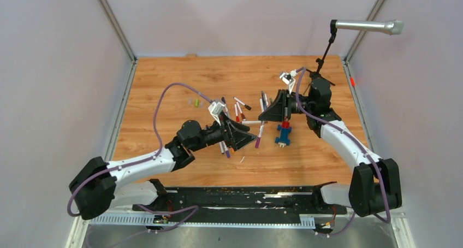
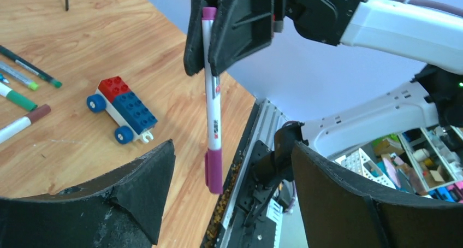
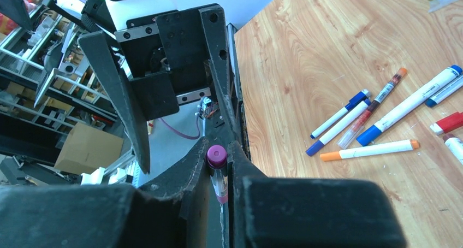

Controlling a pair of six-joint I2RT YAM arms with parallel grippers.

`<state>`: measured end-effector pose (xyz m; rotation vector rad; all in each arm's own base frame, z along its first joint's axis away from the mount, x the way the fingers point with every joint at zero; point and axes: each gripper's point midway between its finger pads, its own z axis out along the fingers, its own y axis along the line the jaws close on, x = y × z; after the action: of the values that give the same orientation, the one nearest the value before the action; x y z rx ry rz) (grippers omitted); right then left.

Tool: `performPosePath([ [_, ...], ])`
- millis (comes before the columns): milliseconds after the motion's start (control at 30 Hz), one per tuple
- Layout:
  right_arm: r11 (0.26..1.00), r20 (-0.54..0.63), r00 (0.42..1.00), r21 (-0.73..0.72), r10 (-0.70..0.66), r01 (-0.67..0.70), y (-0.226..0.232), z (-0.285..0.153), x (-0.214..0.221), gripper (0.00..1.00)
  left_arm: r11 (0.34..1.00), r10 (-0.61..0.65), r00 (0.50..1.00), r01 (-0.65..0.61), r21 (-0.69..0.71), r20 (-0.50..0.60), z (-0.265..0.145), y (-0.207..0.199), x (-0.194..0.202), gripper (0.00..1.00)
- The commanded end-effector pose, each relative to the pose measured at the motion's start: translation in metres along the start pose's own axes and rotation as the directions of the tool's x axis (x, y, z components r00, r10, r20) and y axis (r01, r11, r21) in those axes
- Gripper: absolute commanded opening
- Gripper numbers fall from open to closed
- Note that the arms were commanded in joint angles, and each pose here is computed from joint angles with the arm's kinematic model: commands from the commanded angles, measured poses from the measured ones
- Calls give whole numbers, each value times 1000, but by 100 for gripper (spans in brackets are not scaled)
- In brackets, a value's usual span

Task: Open the pen caps
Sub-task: Pick up the pen from the center of the board.

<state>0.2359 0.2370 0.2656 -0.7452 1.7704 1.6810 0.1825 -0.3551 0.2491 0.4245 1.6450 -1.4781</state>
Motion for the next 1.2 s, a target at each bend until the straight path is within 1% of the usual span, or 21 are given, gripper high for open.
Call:
performPosePath([
  [0, 998, 15, 997, -11, -69, 69, 10, -2, -3, 0, 997, 69, 997, -69, 16, -16, -18, -4, 7, 85],
  [167, 998, 15, 998, -7, -65, 66, 9, -2, -1, 0, 999, 29, 998, -27, 35, -59, -14, -4, 19, 85],
  [233, 998, 15, 998, -3, -68, 68, 9, -2, -1, 0, 1000, 22, 997, -22, 10, -69, -11, 1, 22, 83],
  [300, 998, 16, 998, 4, -64, 64, 7, -2, 0, 0, 999, 33, 996, -35, -24, -86, -8, 4, 26, 80],
  [367, 998, 17, 998, 9, -61, 61, 6, -2, 1, 0, 997, 53, 993, -58, -50, -101, -4, 5, 28, 80],
  [433, 998, 17, 998, 11, -57, 57, 5, -2, 1, 0, 995, 66, 992, -73, -63, -109, -1, 5, 31, 77],
  [767, 999, 19, 999, 24, -36, 36, -2, -2, 5, 0, 998, 23, 991, -30, -52, -131, 18, 6, 41, 50],
  [900, 999, 18, 999, 27, -30, 29, -4, -1, 6, 0, 999, 15, 991, -21, -43, -135, 24, 6, 42, 37],
  [933, 999, 18, 999, 28, -30, 30, -4, -1, 6, 0, 999, 14, 991, -20, -42, -133, 24, 6, 42, 33],
  [1000, 999, 18, 999, 29, -27, 27, -5, -2, 7, 0, 999, 13, 991, -18, -37, -135, 25, 6, 43, 19],
  [1033, 999, 19, 1000, 31, -25, 24, -6, -1, 8, 0, 999, 13, 990, -18, -34, -140, 25, 6, 44, 11],
  [1067, 999, 19, 1000, 33, -23, 23, -6, -1, 8, 0, 999, 11, 990, -16, -34, -144, 26, 7, 45, 0],
  [1133, 999, 21, 1000, 42, -18, 17, -9, -1, 10, 0, 999, 11, 989, -17, -40, -151, 26, 9, 48, 0],
  [1167, 999, 23, 1000, 48, -16, 15, -10, -2, 10, 2, 999, 11, 988, -17, -40, -152, 26, 9, 48, 0],
])
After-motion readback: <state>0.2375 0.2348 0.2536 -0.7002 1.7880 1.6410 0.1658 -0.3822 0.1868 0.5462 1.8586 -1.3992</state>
